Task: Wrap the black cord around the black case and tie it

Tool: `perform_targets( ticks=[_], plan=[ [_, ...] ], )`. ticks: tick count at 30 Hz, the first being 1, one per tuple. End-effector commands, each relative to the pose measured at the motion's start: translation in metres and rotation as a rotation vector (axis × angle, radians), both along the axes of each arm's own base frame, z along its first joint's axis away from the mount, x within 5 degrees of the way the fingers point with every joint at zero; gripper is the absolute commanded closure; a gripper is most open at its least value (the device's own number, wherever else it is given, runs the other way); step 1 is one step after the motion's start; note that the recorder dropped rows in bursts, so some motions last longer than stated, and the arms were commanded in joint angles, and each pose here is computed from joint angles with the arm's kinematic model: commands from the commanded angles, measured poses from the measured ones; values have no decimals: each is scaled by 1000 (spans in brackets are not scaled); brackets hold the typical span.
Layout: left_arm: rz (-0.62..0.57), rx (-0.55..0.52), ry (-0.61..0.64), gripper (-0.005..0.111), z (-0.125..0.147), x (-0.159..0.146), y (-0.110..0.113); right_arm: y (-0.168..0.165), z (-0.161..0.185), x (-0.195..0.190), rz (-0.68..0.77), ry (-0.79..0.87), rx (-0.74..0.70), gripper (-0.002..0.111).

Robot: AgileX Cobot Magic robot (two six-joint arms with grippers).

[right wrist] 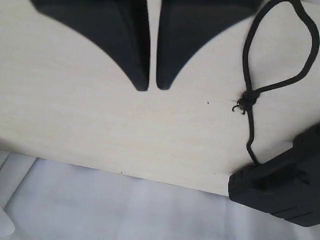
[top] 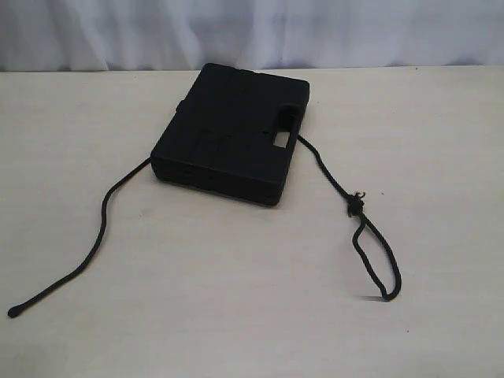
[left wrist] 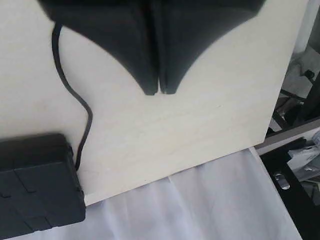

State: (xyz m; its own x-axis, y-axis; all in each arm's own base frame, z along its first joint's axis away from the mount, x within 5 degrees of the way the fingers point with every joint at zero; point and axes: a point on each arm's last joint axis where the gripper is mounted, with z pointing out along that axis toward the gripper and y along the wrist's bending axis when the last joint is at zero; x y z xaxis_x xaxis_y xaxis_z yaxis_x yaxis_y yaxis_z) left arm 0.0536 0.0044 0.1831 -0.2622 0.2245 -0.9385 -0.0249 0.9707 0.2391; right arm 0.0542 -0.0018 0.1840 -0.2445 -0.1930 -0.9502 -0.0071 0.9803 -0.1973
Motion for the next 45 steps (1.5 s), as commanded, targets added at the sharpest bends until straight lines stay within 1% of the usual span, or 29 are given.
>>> perform_targets(
  ticks=[1,3,7,16,18,19,20,21,22,23,24,25,26,27,28,29,30,31,33,34,35,36,37,38,39,41,42,44,45],
  plan=[
    [-11,13,-10,107,0,0,0,-3,1,0,2,-12,-139,104],
    [-13,101,-2,107,0,0,1,-5,1,0,-1,-7,-209,104],
    [-7,167,5,107,1,0,3,-5,1,0,-1,-7,-219,104],
    [-7,167,5,107,1,0,3,-5,1,0,-1,-7,-219,104],
    [-7,154,-22,107,3,0,3,-5,4,0,-2,-36,-244,104],
    [-4,48,-117,107,10,2,1,-4,12,2,1,-129,-252,104],
    [2,-76,-199,107,17,3,-1,-3,17,2,2,-189,-228,104],
    [26,-253,-361,107,30,2,1,-1,33,1,-8,-367,-74,104],
    [81,-513,-507,107,40,0,6,-2,45,-1,-26,-508,78,104],
    [119,-684,-578,107,44,-2,11,-5,53,-4,-44,-607,202,104],
    [187,-894,-694,107,48,-5,20,-10,62,-9,-72,-743,364,104],
    [230,-942,-773,107,51,-9,26,-14,67,-12,-93,-814,450,104],
    [272,-931,-876,107,57,-14,32,-20,73,-18,-119,-931,545,104],
    [300,-913,-950,107,60,-18,37,-22,77,-22,-125,-1004,595,104],
    [317,-954,-1033,107,63,-23,41,-25,81,-26,-104,-1079,717,104],
    [305,-1035,-1076,107,64,-24,42,-26,82,-28,-71,-1118,830,104],
    [258,-1134,-1084,107,65,-23,40,-23,81,-25,-37,-1072,894,104],
    [213,-1076,-1072,107,71,-23,36,-21,80,-22,-28,-1013,883,104],
    [88,-872,-1100,107,97,-28,25,-15,91,-21,2,-948,846,104],
    [21,-731,-1131,107,116,-35,18,-14,101,-19,12,-931,824,104],
    [-16,-586,-1129,107,136,-37,12,-12,114,-18,21,-920,786,104],
    [-33,-468,-1104,107,153,-38,8,-11,125,-16,30,-917,748,104],
    [-34,-377,-1038,107,172,-34,4,-9,140,-12,42,-906,699,104],
    [-27,-337,-940,107,190,-27,3,-7,154,-7,53,-887,653,104],
    [-21,-326,-820,107,201,-18,2,-6,164,-1,55,-850,631,104],
    [-23,-327,-576,107,225,10,0,-3,186,19,42,-725,559,104],
    [-25,-332,-492,107,236,21,-1,-3,195,31,29,-654,531,104],
    [-19,-342,-254,107,242,56,-1,-4,202,58,-26,-448,518,104],
    [-13,-348,-169,107,241,74,0,-5,201,69,-51,-357,520,104]
  ],
)
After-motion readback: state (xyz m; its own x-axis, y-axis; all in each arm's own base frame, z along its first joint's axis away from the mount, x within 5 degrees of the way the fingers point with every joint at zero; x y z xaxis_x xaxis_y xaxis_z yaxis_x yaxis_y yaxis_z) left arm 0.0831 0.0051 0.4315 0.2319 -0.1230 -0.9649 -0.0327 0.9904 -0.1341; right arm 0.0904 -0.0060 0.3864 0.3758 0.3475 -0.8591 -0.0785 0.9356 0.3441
